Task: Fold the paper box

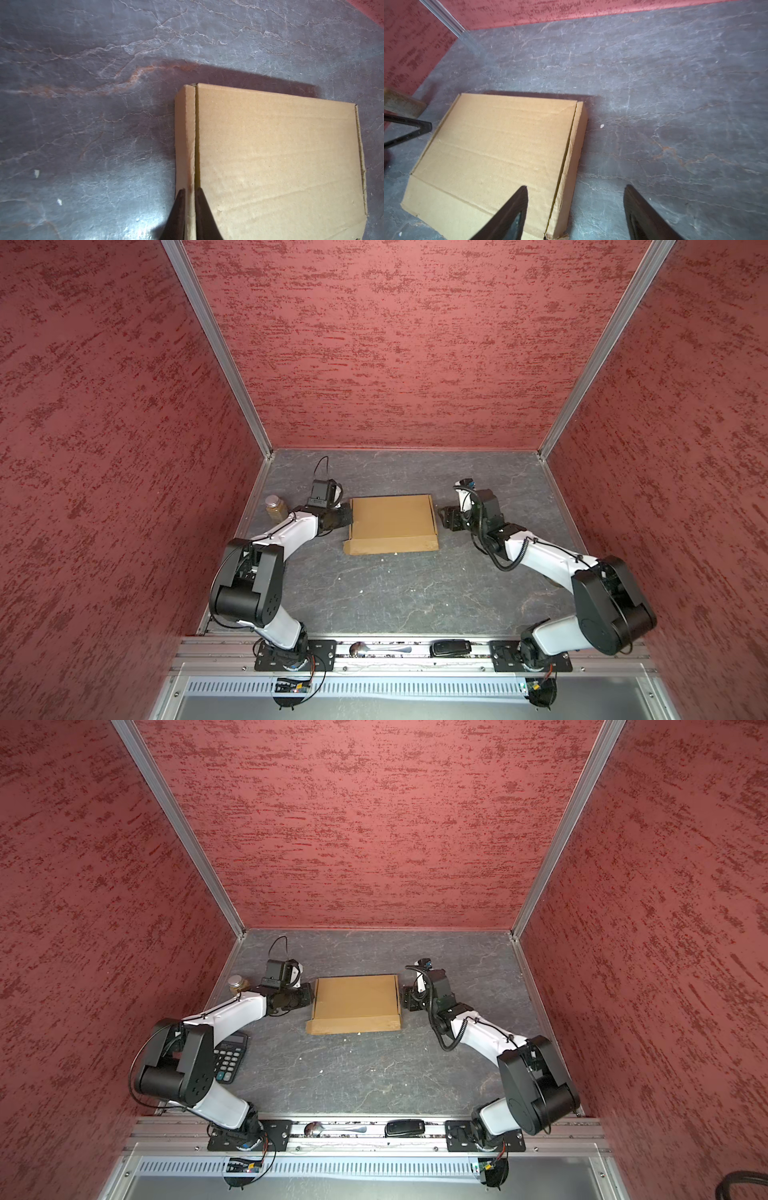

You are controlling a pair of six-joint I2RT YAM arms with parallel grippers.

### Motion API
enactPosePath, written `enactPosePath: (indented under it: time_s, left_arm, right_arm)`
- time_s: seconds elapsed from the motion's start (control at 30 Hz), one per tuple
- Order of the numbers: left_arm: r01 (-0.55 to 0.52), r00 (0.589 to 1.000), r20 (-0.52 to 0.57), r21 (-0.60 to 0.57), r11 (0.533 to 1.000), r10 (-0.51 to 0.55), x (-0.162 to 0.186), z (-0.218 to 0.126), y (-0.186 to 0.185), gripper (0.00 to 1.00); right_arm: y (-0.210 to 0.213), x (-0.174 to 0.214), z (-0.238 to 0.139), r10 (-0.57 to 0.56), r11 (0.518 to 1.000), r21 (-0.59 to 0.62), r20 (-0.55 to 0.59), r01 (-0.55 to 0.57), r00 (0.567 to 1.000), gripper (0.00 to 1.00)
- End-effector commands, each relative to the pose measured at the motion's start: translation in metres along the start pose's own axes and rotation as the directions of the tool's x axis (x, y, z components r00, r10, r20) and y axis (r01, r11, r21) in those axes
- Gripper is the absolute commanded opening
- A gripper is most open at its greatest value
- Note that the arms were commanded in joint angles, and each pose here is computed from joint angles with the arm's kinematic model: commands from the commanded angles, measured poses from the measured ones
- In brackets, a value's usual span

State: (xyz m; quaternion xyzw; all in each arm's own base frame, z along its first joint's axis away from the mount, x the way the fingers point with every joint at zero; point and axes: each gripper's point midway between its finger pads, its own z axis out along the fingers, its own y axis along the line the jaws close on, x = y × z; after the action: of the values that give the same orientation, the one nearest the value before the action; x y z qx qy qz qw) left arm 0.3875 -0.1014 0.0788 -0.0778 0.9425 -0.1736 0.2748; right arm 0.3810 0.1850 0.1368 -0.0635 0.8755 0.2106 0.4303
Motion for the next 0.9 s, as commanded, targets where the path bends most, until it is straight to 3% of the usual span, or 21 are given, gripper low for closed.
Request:
enactPosePath:
  time_s: [0.0, 0.87]
  left_arm:
    - [-0.011, 0.999, 0.030, 0.033, 0.999, 0.010, -0.007, -0.006, -0.006, 0.14]
    - [-0.111, 0.992, -0.065, -0.078, 0.991, 0.106, 0.003, 0.026, -0.004, 0.16]
  right_arm:
    - [0.006, -0.008, -0.007, 0.015, 0.999, -0.030, 0.017, -0.014, 1.000, 0.74]
    - [0.001, -0.002, -0.009, 0.038, 0.999, -0.039, 0.022, -0.037, 0.999, 0.73]
